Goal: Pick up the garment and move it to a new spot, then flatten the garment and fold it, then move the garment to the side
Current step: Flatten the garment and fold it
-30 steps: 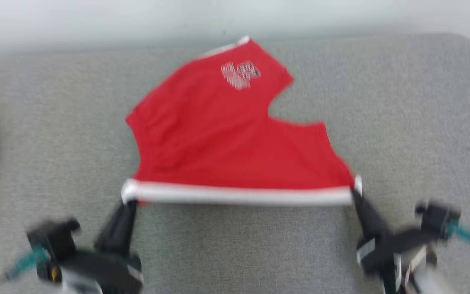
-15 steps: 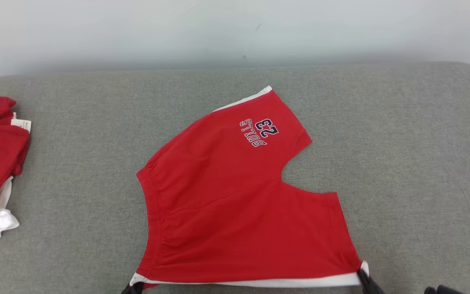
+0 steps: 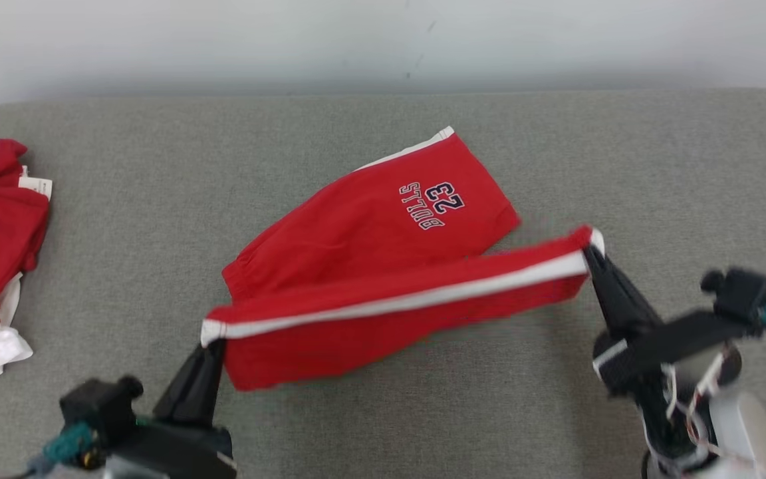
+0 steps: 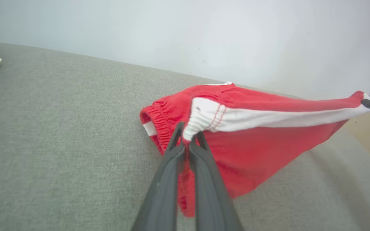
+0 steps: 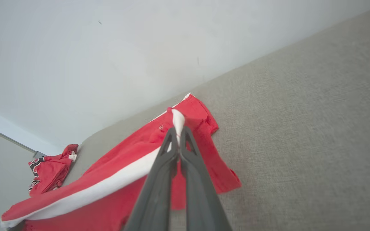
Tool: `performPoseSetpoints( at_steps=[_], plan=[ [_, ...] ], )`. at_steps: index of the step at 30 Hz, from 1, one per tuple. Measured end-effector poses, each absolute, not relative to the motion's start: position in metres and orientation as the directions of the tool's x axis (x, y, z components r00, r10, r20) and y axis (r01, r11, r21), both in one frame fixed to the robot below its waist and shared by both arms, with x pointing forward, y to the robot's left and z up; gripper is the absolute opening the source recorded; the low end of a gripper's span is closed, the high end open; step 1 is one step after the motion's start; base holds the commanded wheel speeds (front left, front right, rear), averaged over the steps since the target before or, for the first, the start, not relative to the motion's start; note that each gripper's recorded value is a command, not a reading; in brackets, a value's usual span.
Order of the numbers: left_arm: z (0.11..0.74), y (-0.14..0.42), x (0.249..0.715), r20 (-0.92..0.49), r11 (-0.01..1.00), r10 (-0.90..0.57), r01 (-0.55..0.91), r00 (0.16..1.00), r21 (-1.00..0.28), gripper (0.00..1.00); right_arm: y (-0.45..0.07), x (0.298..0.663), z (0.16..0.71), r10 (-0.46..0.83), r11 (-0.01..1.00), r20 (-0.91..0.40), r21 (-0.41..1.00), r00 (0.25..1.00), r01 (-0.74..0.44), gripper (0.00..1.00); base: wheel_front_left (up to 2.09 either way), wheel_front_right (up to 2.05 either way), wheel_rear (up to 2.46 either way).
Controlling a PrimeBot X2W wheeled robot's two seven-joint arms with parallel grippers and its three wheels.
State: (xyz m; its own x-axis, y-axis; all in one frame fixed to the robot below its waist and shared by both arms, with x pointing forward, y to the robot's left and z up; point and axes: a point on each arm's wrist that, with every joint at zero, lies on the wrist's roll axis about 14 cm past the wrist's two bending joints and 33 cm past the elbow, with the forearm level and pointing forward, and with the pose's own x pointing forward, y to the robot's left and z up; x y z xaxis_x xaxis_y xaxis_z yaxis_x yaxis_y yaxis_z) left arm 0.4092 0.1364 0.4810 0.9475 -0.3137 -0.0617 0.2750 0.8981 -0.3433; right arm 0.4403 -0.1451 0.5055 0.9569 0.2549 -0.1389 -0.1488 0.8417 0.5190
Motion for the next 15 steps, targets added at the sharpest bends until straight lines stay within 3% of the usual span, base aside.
performPoseSetpoints(
  at_steps=[10, 15],
  plan=[
    [0.473, 0.148, 0.468, -0.085, 0.905, -0.290, 0.244, 0.953, -0.348, 0.00, -0.119, 0.539, 0.501, 0.295, 0.870, -0.208, 0.462, 0.932, -0.172, 0.00, 0.00, 0.00, 0.00],
    [0.462, 0.150, 0.482, -0.117, 0.910, -0.284, 0.229, 0.952, -0.347, 0.00, -0.106, 0.568, 0.490, 0.302, 0.885, -0.248, 0.432, 0.921, -0.173, 0.00, 0.00, 0.00, 0.00]
  ],
)
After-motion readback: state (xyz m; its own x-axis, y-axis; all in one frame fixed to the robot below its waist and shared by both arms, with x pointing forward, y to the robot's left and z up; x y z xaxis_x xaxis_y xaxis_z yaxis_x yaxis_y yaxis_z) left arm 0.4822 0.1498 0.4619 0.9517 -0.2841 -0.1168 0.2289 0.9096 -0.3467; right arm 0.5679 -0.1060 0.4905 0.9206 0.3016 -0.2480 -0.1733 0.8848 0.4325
